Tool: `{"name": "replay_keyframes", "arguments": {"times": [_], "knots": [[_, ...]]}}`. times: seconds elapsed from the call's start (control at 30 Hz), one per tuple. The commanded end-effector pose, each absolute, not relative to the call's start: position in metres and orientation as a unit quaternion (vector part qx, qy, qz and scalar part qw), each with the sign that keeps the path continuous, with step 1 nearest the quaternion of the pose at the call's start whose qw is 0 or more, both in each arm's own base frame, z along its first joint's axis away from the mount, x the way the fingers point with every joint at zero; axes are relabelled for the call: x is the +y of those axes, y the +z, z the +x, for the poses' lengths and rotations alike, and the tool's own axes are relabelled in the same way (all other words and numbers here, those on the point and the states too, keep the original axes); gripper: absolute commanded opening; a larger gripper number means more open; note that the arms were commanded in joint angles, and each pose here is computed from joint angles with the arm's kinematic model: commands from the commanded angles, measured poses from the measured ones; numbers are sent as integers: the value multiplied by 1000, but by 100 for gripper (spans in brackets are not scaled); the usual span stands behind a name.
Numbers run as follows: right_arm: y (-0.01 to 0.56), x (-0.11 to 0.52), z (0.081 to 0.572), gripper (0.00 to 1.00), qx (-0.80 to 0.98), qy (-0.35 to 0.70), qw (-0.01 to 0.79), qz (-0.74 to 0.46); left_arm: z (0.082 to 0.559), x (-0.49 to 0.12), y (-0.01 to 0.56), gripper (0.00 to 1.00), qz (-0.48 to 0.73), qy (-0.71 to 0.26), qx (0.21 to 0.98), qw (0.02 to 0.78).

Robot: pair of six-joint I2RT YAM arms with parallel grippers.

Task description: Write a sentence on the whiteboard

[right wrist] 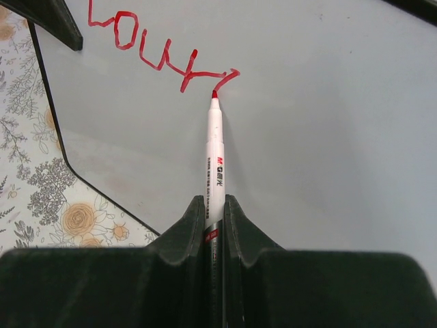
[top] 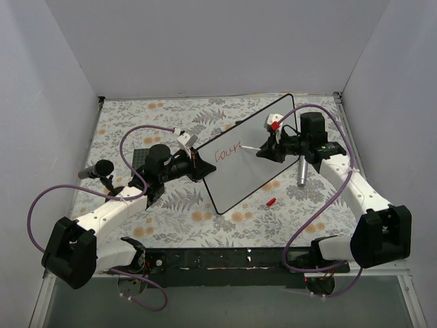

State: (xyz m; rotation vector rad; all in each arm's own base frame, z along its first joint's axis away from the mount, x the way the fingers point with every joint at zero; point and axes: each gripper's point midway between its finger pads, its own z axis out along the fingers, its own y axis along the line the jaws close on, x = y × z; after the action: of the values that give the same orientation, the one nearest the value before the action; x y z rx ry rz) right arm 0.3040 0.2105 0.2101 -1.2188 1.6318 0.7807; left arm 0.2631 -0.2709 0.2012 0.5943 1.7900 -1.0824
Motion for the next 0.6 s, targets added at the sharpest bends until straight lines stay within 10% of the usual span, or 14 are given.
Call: {"name": "replay_keyframes", "arguments": {"times": [0.0,0.57], "knots": [[216,208,310,1,661,303,469,-502,256,-277,214,0,282,-447,705,474],[235,201,325,1,661,277,503,-483,256,-277,214,0,282,-447,705,473]]}}
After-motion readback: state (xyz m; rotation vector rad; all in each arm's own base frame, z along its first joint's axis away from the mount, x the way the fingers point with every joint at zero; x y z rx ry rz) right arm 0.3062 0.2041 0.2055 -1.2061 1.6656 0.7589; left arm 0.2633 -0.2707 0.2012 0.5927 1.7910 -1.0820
